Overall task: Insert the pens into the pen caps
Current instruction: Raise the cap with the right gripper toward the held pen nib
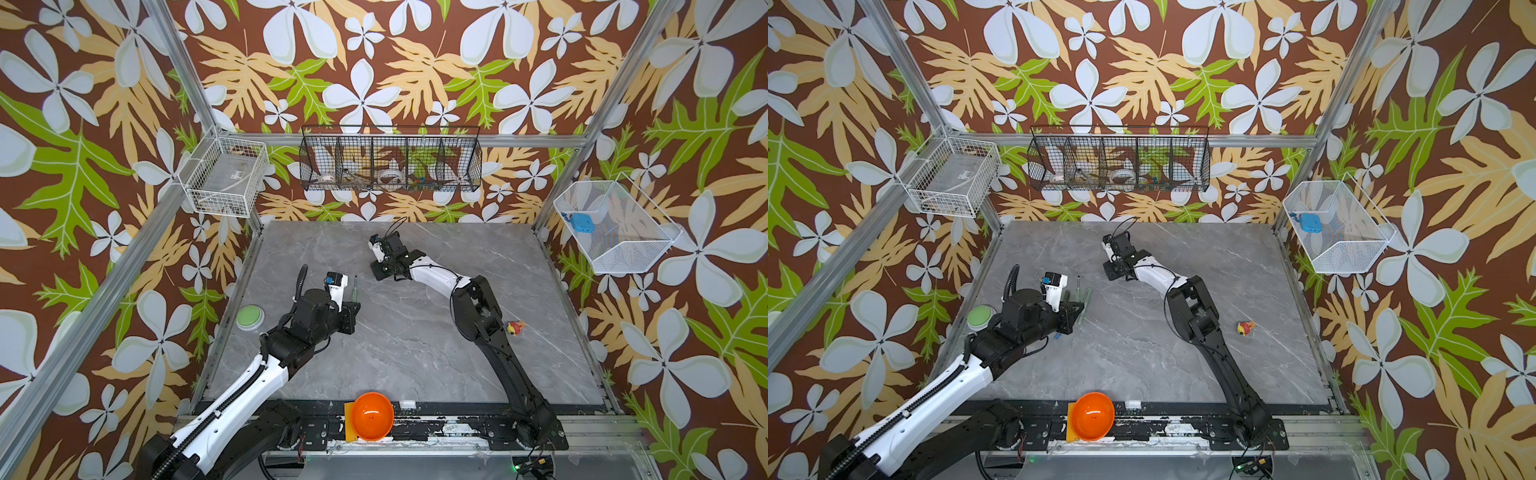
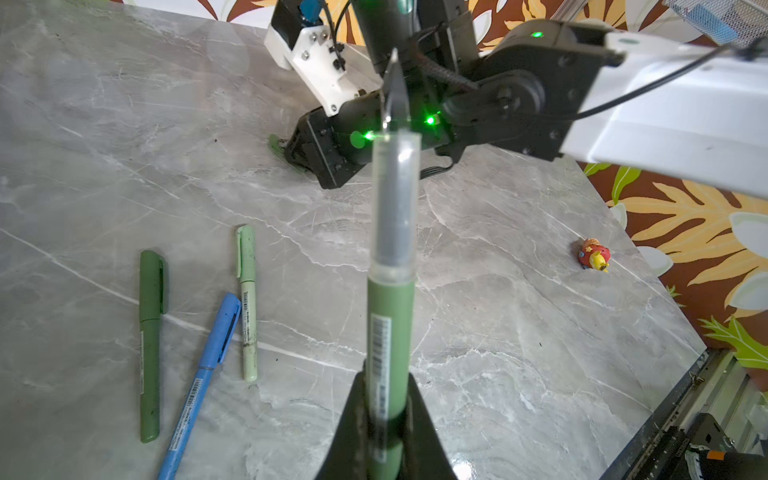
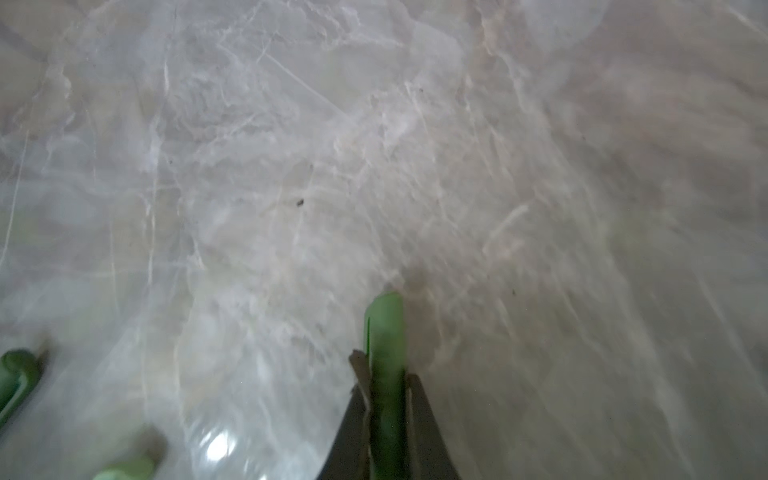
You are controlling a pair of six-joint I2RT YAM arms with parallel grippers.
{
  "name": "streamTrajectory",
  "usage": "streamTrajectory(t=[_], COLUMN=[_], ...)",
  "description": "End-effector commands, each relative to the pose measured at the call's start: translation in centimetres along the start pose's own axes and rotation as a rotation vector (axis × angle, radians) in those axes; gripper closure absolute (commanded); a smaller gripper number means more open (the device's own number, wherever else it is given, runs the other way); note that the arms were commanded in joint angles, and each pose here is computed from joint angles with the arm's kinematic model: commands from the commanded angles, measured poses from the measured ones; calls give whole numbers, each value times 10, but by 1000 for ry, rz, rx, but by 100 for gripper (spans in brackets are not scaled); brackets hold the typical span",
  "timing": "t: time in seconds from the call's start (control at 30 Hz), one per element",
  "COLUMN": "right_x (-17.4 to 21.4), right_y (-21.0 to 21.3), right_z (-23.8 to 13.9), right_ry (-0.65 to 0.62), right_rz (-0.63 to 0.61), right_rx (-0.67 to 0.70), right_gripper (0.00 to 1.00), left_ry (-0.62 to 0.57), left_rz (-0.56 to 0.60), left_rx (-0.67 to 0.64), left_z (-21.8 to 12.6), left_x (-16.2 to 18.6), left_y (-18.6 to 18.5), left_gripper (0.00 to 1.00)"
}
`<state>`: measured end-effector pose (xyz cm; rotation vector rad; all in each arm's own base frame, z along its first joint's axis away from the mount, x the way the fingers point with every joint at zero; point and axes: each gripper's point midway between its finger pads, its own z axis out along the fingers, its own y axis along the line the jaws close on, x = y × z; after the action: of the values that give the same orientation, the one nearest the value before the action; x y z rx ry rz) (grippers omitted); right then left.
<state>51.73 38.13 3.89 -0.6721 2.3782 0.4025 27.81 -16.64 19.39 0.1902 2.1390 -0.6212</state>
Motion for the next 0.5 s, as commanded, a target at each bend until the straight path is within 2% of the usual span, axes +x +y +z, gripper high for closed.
streamTrajectory(t=[0.0, 0.17, 0.27, 0.37, 0.47], right_x=[22, 77, 110, 132, 145], right_y=[-3, -5, -8, -11, -11], right_z=[-19, -61, -93, -123, -148], right_ry=[57, 114, 153, 189, 240], right_rz=[31, 118, 156, 162, 134], right_rx=[27, 38, 63, 85, 95], right_gripper=[88, 87, 83, 75, 60], left_ry=[-29, -17, -9, 9, 24], left_rz=[-12, -16, -15, -5, -1], left_rx=[25, 58, 79, 93, 101], left_z=[1, 8, 14, 20, 25], left_x=[-5, -1, 3, 8, 11], left_y=[-4, -8, -11, -14, -15], left_gripper=[100, 100, 100, 100, 100])
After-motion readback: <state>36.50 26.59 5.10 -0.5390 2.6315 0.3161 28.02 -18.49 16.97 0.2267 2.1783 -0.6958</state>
